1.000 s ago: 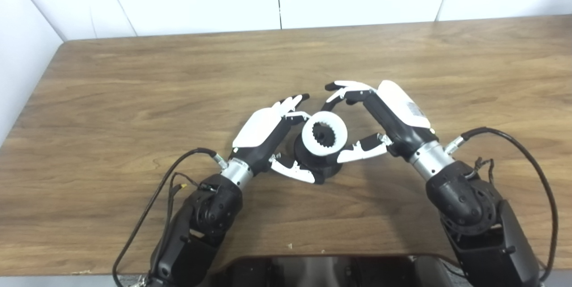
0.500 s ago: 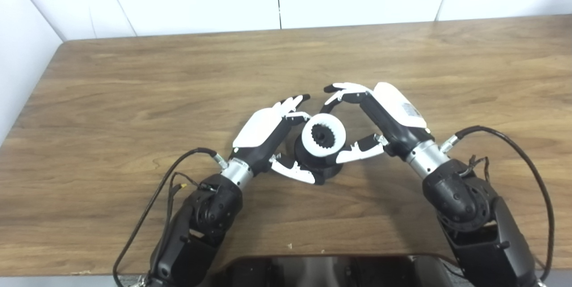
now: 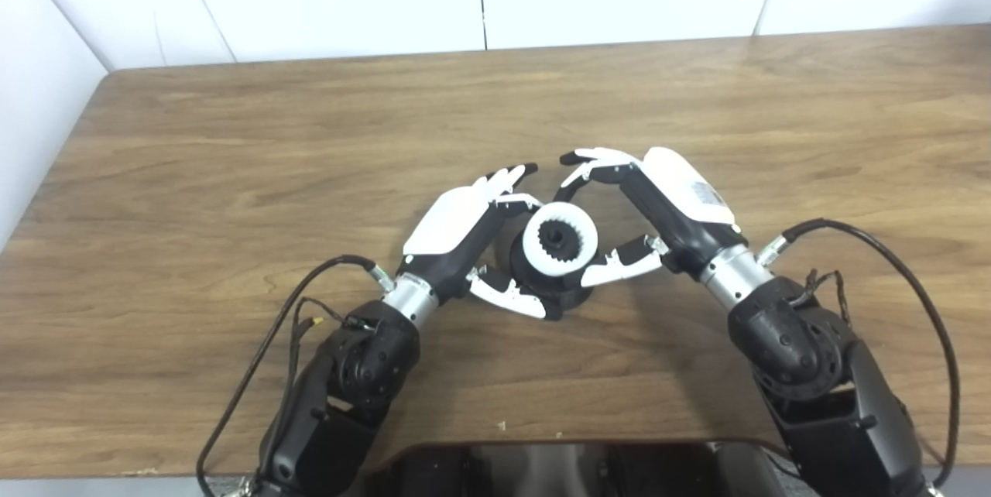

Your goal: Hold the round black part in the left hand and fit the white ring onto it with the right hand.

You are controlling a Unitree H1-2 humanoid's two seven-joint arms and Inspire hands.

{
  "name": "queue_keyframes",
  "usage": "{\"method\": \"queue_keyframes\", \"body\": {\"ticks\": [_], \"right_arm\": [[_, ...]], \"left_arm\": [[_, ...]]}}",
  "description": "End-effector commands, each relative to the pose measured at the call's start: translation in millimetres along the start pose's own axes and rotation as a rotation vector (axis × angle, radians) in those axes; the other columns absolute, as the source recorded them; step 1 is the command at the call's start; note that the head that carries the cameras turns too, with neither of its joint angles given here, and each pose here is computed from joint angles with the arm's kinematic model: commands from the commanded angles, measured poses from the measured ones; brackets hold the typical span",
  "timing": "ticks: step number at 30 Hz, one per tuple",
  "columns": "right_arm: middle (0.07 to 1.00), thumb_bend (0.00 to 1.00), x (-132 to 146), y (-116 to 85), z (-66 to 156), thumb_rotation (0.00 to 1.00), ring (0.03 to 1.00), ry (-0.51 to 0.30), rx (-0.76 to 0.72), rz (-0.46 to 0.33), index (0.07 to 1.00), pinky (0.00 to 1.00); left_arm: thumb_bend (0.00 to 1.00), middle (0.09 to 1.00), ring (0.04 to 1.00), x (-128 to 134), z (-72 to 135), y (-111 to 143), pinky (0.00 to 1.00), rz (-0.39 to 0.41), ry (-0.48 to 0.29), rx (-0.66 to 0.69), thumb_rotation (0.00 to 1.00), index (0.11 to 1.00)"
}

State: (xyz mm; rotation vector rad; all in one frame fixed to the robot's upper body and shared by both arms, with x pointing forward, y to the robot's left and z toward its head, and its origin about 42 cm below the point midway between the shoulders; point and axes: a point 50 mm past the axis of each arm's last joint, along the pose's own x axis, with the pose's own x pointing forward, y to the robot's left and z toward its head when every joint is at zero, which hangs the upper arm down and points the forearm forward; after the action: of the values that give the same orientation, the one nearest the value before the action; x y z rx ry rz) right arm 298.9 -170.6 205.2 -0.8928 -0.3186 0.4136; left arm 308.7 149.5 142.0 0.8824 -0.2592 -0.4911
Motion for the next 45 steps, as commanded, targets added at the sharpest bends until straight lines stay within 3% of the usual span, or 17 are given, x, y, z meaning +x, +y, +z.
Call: {"method": "queue_keyframes", "body": {"ticks": [1, 17, 31, 32, 34, 37, 45], "right_arm": [[0.846, 0.52, 9.5, -6.9, 11.2, 0.16, 0.876, -0.056, -0.017, -0.033, 0.491, 0.84], [0.838, 0.52, 19.7, -1.7, 20.4, 0.16, 0.872, -0.112, -0.106, 0.027, 0.490, 0.86], [0.859, 0.52, 14.6, -12.3, 15.2, 0.16, 0.889, -0.063, -0.136, 0.059, 0.495, 0.88], [0.868, 0.67, 13.7, -13.3, 14.9, 0.24, 0.892, -0.059, -0.143, 0.068, 0.579, 0.87], [0.887, 0.81, 11.4, -15.3, 13.9, 0.33, 0.902, -0.044, -0.159, 0.087, 0.694, 0.86], [0.904, 0.86, 9.0, -17.7, 13.0, 0.37, 0.910, -0.024, -0.173, 0.104, 0.779, 0.85], [0.936, 0.91, 6.3, -20.8, 11.2, 0.37, 0.922, -0.012, -0.183, 0.114, 0.918, 0.86]], "left_arm": [[0.96, 1.000, 1.000, 2.6, 7.1, 6.2, 1.00, 0.014, -0.034, 0.023, 0.33, 0.605], [0.97, 1.000, 1.000, 3.0, 9.3, 2.4, 1.00, 0.018, -0.035, 0.015, 0.32, 0.601], [0.97, 1.000, 1.000, 2.7, 7.2, 4.9, 1.00, 0.014, -0.030, 0.026, 0.34, 0.604], [0.97, 1.000, 1.000, 2.6, 7.0, 5.5, 1.00, 0.013, -0.028, 0.028, 0.34, 0.606], [0.97, 1.000, 1.000, 2.4, 6.5, 6.5, 1.00, 0.013, -0.028, 0.030, 0.34, 0.609], [0.97, 1.000, 1.000, 2.1, 6.1, 7.8, 1.00, 0.014, -0.026, 0.031, 0.34, 0.610], [0.96, 1.000, 1.000, 2.5, 5.5, 10.8, 1.00, 0.012, -0.024, 0.027, 0.33, 0.609]]}}
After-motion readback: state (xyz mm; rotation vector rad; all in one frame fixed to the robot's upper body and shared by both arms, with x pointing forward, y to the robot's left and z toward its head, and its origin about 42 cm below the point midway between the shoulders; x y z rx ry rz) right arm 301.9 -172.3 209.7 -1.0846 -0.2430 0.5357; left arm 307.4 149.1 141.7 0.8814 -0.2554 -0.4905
